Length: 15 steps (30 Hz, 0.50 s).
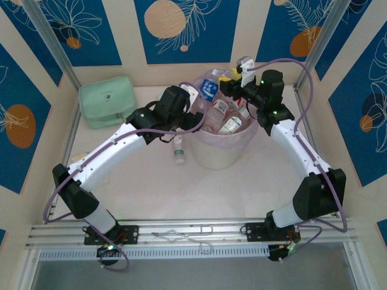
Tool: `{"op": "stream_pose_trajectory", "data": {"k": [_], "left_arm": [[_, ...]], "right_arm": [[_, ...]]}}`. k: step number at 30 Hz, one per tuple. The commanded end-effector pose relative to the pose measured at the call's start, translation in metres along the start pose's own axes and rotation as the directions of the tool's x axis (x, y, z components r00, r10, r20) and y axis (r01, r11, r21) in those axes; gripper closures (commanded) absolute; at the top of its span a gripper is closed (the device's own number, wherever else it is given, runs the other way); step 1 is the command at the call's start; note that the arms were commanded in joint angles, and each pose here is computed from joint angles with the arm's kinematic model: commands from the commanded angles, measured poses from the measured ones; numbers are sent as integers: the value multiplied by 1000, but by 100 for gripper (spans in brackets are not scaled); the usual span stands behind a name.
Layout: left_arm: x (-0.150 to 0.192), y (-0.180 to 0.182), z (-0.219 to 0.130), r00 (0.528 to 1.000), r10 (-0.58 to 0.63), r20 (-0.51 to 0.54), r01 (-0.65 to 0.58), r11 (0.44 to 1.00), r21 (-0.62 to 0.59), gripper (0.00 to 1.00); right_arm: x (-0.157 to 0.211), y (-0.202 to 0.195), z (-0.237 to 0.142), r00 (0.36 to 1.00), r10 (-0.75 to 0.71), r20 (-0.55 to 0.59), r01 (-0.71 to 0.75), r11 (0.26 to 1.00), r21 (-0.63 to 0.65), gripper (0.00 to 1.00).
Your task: Put the plastic bottles in the bin
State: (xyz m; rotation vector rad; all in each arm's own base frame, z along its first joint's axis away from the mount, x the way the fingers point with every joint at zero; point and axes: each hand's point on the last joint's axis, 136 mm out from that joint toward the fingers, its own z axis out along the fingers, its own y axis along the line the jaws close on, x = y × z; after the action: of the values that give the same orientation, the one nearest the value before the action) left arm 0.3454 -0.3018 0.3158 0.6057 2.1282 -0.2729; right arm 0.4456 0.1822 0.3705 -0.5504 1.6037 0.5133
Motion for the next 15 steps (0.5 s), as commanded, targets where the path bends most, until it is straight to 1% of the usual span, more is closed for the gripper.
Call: {"op": "stream_pose_trajectory", "data": {"k": [1,6,7,9,11,15], "left_arm": [[-12,2,-14,999,-8,38,8,1000,21,17],[-17,4,-22,998,-12,60,10,1000,24,16],[-19,5,-24,998,-14,67,12,1000,26,16],[-23,7,-31,996,-26,85,22,999,38,15],[-30,11,-42,992,-49,114,44,998,48,13],[-43,24,-73,975,-111,193,98,992,77,11]], "right_arm": [[163,3,-1,827,318,-463,-294,948,125,49],[174,4,1,815,345,-466,-319,938,136,48],[171,5,0,819,341,-461,-317,939,132,46],[154,8,-2,842,320,-435,-304,947,107,42],[129,10,-6,869,290,-401,-280,956,85,35],[77,12,-16,917,222,-331,-216,975,55,14]]}}
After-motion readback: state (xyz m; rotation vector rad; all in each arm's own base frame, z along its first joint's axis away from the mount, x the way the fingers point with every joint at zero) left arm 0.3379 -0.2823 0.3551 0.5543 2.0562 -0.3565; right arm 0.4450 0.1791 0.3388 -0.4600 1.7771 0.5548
